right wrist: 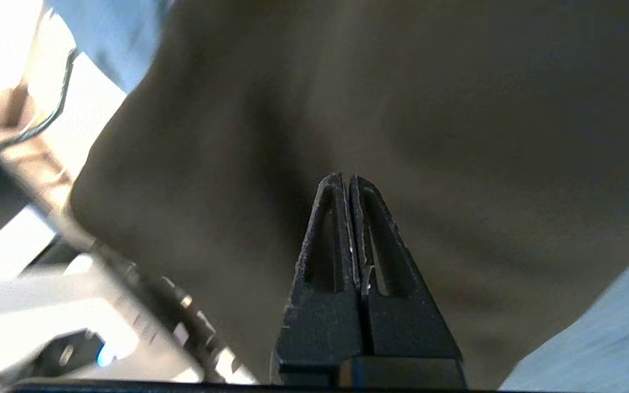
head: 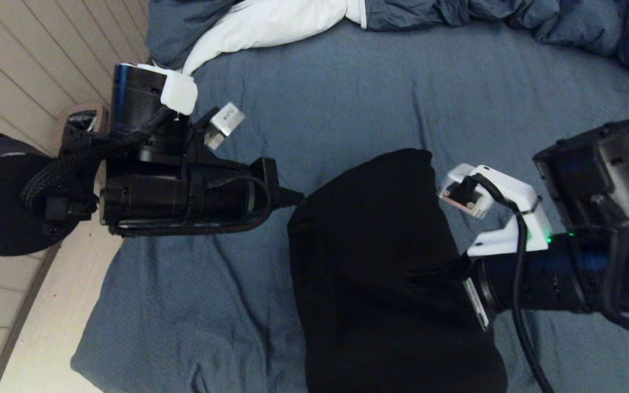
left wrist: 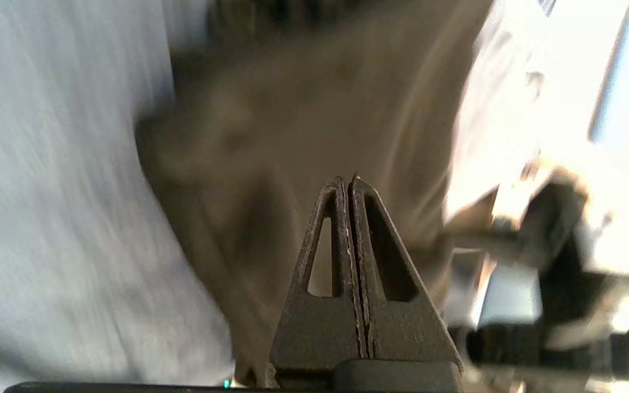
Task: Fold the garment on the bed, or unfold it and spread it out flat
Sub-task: Fold the black sweatshirt
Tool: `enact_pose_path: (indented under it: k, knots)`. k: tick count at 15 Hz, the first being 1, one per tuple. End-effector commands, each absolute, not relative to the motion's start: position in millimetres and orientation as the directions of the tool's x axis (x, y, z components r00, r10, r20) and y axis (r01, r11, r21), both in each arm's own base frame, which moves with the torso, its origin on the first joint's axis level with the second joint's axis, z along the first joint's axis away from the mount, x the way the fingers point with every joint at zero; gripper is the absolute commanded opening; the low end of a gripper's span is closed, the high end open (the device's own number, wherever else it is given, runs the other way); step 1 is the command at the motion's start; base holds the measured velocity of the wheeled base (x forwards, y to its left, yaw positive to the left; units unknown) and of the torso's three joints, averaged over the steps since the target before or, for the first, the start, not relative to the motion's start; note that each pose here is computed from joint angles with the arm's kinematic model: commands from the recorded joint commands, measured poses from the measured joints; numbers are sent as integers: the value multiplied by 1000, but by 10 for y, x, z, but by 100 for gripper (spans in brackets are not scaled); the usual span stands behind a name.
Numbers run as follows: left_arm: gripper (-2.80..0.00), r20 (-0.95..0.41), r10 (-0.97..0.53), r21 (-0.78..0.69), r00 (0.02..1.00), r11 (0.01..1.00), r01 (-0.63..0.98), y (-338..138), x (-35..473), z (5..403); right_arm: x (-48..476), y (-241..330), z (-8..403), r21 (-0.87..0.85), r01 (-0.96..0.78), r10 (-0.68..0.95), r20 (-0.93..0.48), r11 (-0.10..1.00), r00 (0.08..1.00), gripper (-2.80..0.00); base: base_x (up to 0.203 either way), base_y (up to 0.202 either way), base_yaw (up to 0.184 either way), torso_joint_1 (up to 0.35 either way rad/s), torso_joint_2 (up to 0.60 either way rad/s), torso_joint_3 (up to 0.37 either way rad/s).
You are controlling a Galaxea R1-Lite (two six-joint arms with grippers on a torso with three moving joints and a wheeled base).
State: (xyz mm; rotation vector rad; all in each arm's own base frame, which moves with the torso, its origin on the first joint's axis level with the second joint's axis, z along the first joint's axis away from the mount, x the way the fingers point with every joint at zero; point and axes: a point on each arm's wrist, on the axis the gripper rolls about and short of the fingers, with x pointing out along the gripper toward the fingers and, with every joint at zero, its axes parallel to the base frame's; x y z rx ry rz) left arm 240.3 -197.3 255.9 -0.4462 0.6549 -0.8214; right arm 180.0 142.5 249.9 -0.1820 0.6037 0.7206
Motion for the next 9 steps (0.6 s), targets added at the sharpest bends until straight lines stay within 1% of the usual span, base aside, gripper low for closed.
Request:
enact_pose_path:
  k: [1,4,6,9]
  knots:
    - [-280,-413,-796,-599,442,603,527,-2058,2239,2372,2084,1481,2469,43,-630,527,-593,776,609,-280,0,0,0,0,0,0]
    - [-280,-470,-813,-598,345,580,553,-2148,1938,2188,2411,1492,2477,33,-586,491,-585,810,646,-280,0,0,0,0,0,0]
    - [-280,-490,-831,-600,264,541,589,-2208,1662,2132,2667,1507,2505,29,-555,471,-568,831,675,-280,0,0,0,0,0,0]
    - [-280,-506,-845,-604,174,491,627,-2232,1344,2080,2957,1553,2433,30,-529,448,-575,848,684,-280,0,0,0,0,0,0]
